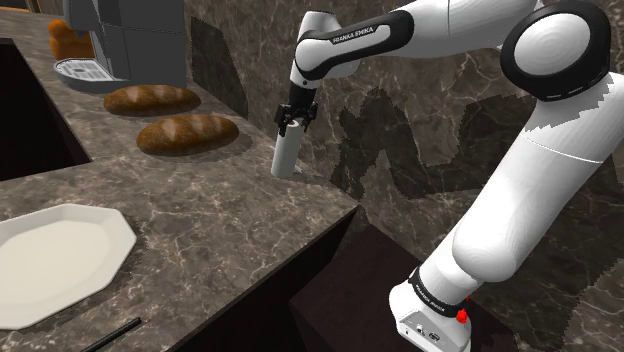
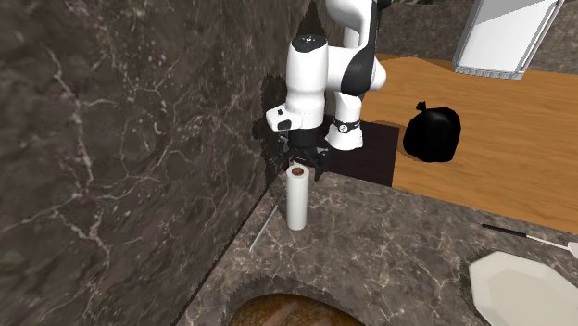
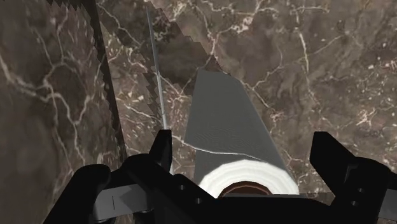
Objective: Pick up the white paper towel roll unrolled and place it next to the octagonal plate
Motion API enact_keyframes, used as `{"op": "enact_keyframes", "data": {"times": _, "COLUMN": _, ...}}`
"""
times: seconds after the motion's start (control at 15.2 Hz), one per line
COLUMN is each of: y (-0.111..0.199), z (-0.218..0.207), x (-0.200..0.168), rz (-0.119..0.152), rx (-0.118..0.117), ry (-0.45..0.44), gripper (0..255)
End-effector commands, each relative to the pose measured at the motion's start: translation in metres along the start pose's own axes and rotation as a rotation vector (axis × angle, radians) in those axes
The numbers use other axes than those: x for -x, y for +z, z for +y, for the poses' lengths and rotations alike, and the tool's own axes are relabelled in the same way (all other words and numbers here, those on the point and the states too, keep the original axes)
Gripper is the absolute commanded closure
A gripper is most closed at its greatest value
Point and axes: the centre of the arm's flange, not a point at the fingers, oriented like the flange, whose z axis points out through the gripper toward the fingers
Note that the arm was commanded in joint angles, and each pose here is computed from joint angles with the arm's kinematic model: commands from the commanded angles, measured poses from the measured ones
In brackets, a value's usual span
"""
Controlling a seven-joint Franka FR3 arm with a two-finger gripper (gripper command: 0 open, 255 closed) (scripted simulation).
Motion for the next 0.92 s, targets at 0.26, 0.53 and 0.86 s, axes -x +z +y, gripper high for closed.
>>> {"op": "enact_keyframes", "data": {"times": 0.26, "y": 0.0009, "z": -0.0002, "x": -0.0001, "rz": 0.000, "rx": 0.000, "ry": 0.000, "gripper": 0}}
{"op": "enact_keyframes", "data": {"times": 0.53, "y": 0.0009, "z": -0.0002, "x": -0.0001, "rz": 0.000, "rx": 0.000, "ry": 0.000, "gripper": 255}}
{"op": "enact_keyframes", "data": {"times": 0.86, "y": 0.0008, "z": -0.0001, "x": -0.0002, "rz": 0.000, "rx": 0.000, "ry": 0.000, "gripper": 255}}
